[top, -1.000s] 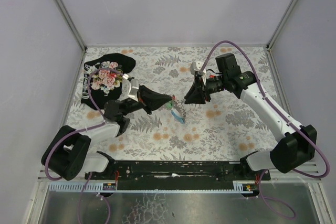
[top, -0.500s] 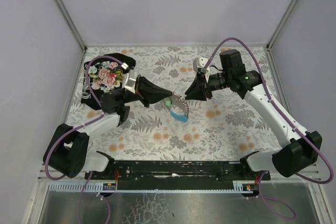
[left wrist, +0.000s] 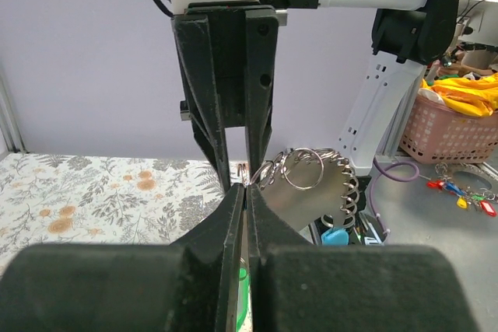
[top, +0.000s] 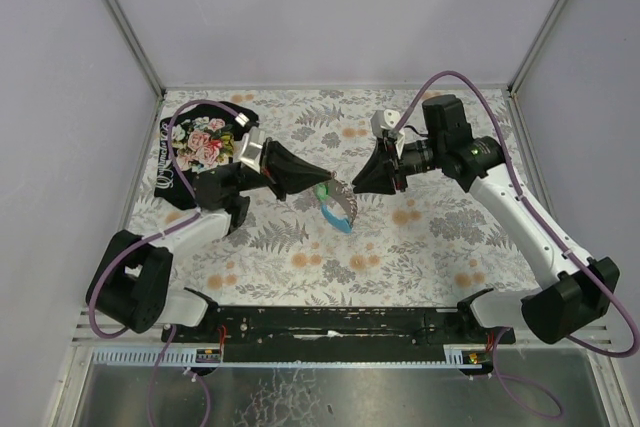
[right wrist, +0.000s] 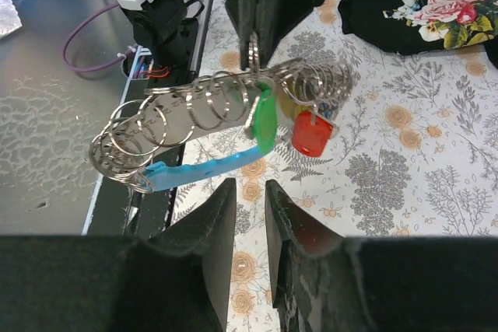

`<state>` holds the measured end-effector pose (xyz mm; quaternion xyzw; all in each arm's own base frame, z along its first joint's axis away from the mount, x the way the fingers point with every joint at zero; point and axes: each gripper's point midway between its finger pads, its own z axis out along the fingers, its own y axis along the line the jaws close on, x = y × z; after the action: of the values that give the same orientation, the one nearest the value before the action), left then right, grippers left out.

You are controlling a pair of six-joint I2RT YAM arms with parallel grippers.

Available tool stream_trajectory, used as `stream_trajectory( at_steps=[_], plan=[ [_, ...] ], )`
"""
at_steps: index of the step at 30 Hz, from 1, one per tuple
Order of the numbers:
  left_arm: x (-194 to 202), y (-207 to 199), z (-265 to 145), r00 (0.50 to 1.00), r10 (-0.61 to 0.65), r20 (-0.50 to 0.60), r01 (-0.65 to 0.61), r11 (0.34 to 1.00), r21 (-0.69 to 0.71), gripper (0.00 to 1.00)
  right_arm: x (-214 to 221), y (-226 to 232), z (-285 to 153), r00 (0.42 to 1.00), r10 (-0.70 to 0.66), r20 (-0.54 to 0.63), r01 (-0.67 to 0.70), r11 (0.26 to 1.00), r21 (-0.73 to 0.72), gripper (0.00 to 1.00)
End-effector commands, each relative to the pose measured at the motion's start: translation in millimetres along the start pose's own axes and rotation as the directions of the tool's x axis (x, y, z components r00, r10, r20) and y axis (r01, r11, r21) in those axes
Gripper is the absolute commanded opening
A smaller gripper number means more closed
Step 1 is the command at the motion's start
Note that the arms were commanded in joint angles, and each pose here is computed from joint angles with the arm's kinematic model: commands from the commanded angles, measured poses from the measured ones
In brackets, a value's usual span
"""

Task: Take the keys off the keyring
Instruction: Remove the key from the keyring.

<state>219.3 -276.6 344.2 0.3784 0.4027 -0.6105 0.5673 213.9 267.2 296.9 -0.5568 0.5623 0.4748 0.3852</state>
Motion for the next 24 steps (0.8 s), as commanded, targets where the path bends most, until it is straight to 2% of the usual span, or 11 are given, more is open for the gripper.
stream_trajectory(
  at_steps=[1,9,19,24],
  plan=[
    [-23.1,4.0,4.6,0.991,0.107,0.075,-0.107,0.994,-0.003,0.0,-24.0,26.9,-2.6,0.997,-0.064,0.039,0.066,0.996,-0.057,0.28],
    [-21.1,16.7,7.1,0.992,0.094,0.087,-0.092,0.995,-0.029,0.0,-27.7,48.2,8.9,0.997,-0.054,0.051,0.06,0.99,-0.127,0.28],
    [-30.9,5.6,9.0,0.99,0.107,0.088,-0.108,0.994,0.002,0.0,-24.7,17.8,-9.0,0.998,-0.07,-0.001,0.07,0.997,0.036,0.33],
    [-36.4,1.6,11.4,0.99,0.104,0.098,-0.106,0.994,0.012,0.0,-26.5,18.8,-4.3,0.997,-0.073,0.04,0.073,0.997,0.0,0.39]
  ],
)
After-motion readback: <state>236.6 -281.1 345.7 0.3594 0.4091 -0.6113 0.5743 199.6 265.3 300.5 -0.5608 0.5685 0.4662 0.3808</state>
